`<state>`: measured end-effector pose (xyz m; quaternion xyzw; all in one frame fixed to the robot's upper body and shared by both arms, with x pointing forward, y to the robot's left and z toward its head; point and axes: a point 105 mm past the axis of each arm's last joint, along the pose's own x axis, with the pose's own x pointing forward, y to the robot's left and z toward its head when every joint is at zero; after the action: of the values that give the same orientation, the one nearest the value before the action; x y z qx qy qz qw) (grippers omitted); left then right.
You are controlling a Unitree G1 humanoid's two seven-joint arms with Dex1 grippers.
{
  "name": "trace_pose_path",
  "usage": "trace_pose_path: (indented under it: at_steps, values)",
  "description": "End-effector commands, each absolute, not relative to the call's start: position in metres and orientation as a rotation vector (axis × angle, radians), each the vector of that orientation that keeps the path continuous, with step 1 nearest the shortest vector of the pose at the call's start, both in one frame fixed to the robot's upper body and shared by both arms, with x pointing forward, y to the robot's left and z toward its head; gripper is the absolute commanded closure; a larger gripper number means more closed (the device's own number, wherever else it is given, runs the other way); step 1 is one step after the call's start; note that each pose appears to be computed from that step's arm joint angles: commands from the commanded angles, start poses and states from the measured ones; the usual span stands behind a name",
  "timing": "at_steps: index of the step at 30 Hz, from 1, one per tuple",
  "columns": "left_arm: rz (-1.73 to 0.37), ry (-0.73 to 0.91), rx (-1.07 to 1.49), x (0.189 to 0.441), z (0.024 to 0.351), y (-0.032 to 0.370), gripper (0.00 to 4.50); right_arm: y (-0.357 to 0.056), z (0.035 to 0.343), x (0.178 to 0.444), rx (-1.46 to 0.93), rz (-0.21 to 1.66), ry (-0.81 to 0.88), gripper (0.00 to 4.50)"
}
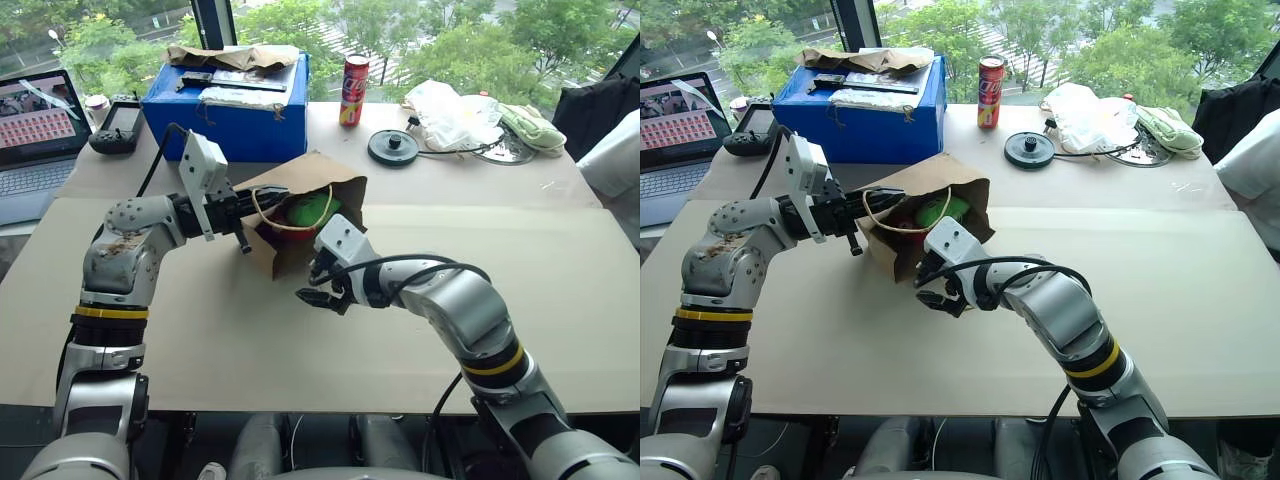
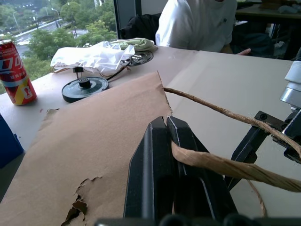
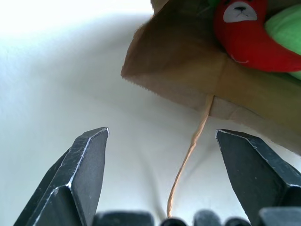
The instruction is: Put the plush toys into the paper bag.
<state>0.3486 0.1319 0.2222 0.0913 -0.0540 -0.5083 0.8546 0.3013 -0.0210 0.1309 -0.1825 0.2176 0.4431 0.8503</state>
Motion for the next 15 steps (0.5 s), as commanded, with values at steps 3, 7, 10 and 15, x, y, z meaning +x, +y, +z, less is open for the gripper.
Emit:
trace_pose_path:
  at_steps: [3, 7, 10, 15]
  values:
    - [-1.067, -0.166, 0.222, 0.346, 0.234, 0.132, 4.5, -0.019, 0.126, 0.315, -0.366, 0.866, 0.435, 0.45]
    - [-1.067, -0.166, 0.224, 0.346, 0.235, 0.133, 4.5, -0.015, 0.12, 0.318, -0.354, 0.861, 0.439, 1.16]
    - [-1.065, -0.167, 0.224, 0.346, 0.235, 0.133, 4.5, -0.011, 0.12, 0.319, -0.348, 0.869, 0.43, 2.22]
    - [-1.065, -0.168, 0.225, 0.346, 0.235, 0.133, 4.5, -0.01, 0.121, 0.32, -0.342, 0.868, 0.421, 3.96]
